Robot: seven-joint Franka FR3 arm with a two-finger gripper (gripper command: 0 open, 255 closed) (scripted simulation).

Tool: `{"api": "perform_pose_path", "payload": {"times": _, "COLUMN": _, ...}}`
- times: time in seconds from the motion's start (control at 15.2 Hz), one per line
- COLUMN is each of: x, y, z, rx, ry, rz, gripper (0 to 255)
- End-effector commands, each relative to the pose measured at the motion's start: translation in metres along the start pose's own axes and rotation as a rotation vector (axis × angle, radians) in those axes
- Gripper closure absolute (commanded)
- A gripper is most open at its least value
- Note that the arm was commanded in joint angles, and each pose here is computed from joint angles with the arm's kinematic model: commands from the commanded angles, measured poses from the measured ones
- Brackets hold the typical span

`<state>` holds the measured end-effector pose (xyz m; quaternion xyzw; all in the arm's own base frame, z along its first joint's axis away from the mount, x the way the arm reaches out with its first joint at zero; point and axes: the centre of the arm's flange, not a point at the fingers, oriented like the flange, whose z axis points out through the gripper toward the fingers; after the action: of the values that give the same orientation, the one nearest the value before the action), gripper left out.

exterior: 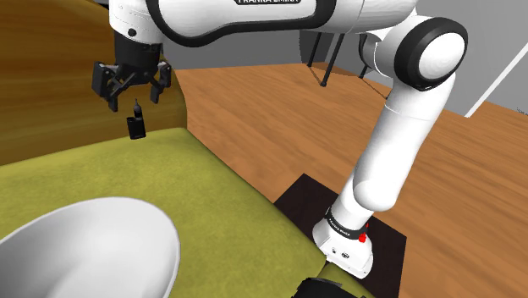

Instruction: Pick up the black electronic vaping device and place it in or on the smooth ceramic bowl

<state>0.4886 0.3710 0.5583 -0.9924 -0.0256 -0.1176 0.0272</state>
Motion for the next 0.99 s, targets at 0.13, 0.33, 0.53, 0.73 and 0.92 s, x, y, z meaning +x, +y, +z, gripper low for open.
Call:
{"api": "perform_pose_path", "payload": {"times": 0.13, "x": 0.0007, "y": -0.0009, "z": 0.0187, "rx": 0.000, "ry": 0.001, "rz": 0.000, "gripper": 0}}
{"api": "perform_pose_path", "payload": {"times": 0.33, "x": 0.0007, "y": -0.0009, "z": 0.0187, "rx": 0.000, "ry": 0.001, "rz": 0.000, "gripper": 0}}
{"api": "perform_pose_path", "payload": {"times": 0.53, "x": 0.0007, "y": -0.0009, "z": 0.0187, "rx": 0.000, "ry": 0.001, "rz": 0.000, "gripper": 0}}
{"api": "perform_pose_path", "payload": {"times": 0.73, "x": 0.0008, "y": -0.0008, "z": 0.0185, "rx": 0.000, "ry": 0.001, "rz": 0.000, "gripper": 255}}
{"api": "perform_pose_path", "payload": {"times": 0.92, "x": 0.0006, "y": -0.0011, "z": 0.0189, "rx": 0.000, "ry": 0.001, "rz": 0.000, "gripper": 255}}
